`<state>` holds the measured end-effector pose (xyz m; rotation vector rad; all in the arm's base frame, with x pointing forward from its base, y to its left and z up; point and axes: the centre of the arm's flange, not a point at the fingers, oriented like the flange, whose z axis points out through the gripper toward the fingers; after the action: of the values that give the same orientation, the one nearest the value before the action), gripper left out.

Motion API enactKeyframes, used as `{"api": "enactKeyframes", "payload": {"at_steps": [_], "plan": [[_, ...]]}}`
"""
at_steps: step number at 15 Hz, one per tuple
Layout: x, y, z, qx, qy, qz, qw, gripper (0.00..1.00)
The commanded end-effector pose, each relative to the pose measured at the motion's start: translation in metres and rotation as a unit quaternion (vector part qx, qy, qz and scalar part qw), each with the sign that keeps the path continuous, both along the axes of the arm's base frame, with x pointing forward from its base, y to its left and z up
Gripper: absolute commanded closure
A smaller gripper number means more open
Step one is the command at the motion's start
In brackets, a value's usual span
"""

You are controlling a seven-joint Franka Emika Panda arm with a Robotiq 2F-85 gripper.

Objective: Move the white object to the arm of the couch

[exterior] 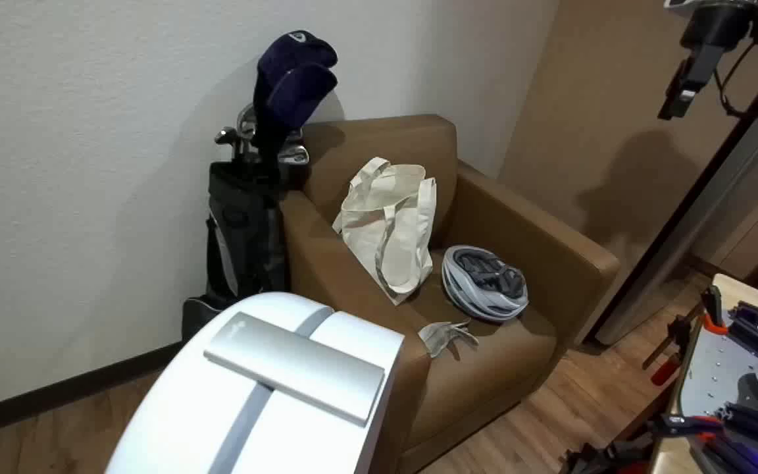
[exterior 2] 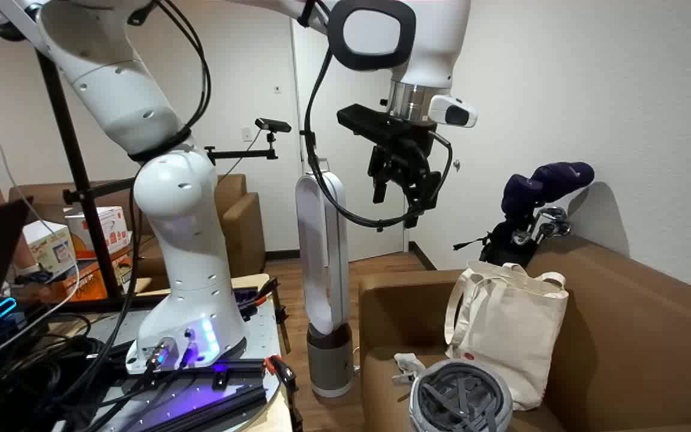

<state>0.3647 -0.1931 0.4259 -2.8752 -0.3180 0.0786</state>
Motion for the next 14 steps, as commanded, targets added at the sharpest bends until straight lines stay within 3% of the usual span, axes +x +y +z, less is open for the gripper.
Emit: {"api": "enactKeyframes", "payload": {"at_steps": [1, 8, 12, 14], "plan": [[0.0, 0.0, 0.0, 0.0, 0.0, 0.0, 1.0, 0.0], [0.0, 0.0, 0.0, 0.0, 0.0, 0.0, 1.0, 0.0], [0.038, 0.029, -0.029, -0.015, -0.021, 0.029, 0.9993, 0.0], [0.048, 0.04, -0.042, 0.005, -0.016, 0.035, 0.9992, 0.0]]}}
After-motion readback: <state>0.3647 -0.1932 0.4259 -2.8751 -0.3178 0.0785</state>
